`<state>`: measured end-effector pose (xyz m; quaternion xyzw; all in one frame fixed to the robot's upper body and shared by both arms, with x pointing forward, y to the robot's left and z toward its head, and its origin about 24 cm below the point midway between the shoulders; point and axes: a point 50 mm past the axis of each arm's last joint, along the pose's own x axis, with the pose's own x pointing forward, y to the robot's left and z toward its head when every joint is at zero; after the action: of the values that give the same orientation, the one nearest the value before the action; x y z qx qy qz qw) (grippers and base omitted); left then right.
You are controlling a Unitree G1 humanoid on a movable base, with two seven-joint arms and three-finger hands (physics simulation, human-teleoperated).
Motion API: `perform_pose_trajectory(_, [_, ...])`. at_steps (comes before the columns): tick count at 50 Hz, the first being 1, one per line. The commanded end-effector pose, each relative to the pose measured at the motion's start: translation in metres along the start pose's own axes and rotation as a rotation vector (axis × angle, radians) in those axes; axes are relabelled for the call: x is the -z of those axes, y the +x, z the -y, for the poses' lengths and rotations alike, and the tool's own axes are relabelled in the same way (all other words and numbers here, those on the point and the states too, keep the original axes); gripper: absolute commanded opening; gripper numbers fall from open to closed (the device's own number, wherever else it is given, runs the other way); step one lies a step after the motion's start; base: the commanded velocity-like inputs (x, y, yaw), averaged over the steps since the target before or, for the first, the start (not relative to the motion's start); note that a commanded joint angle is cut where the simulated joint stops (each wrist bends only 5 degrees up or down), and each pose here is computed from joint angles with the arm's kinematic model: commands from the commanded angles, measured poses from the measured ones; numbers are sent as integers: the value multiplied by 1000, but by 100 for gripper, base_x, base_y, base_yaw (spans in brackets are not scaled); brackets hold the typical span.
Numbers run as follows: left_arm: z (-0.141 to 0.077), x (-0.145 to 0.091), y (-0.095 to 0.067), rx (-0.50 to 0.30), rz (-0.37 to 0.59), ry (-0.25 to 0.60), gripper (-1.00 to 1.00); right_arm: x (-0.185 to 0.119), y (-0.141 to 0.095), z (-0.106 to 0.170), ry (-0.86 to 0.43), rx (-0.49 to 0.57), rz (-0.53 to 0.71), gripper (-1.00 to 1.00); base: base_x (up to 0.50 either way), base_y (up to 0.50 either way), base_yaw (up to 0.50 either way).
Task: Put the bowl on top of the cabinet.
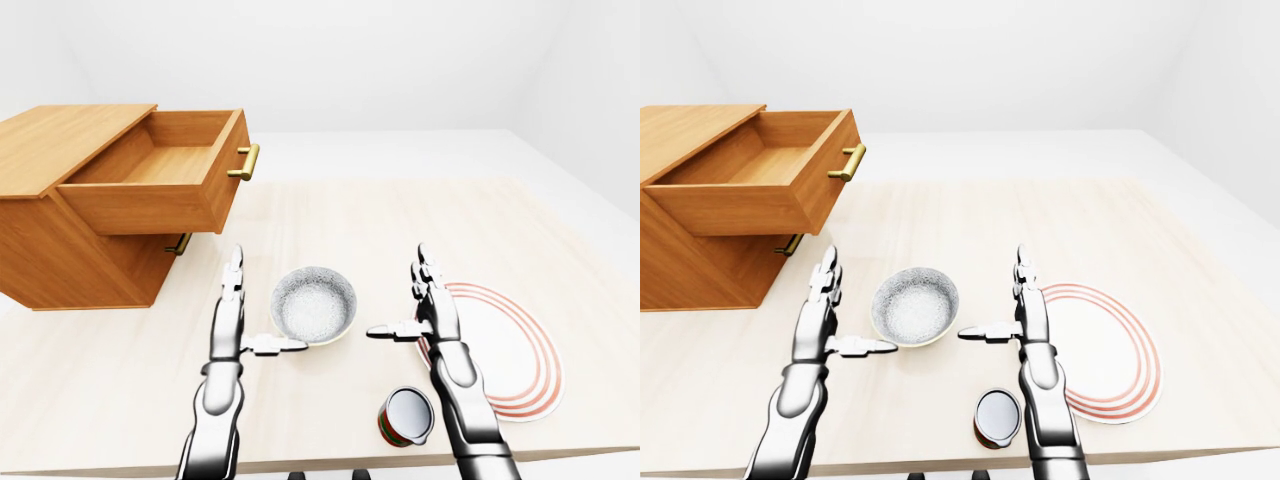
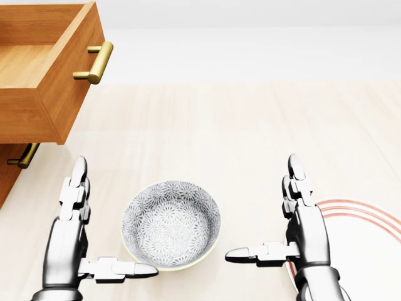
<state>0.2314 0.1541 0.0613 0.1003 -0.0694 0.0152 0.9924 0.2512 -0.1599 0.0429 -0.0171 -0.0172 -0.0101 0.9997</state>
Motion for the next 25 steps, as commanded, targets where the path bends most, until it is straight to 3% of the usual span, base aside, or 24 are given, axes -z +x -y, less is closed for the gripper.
perform_pose_trajectory(1, [4, 19, -4, -74, -61, 244, 100, 6, 4, -1, -1, 4, -16, 100, 0, 0, 0])
perform_pose_trajectory(7, [12, 24, -5, -97, -51, 388, 100, 8, 6, -2, -2, 2, -24, 100, 0, 0, 0])
perform_pose_trajectory(19, [22, 19, -9, -106, 13, 520, 100, 10, 8, -1, -3, 7, -33, 100, 0, 0, 0])
perform_pose_trajectory(25, [29, 29, 0, -105, 12, 574, 100, 12, 8, -1, -6, 7, -36, 100, 0, 0, 0])
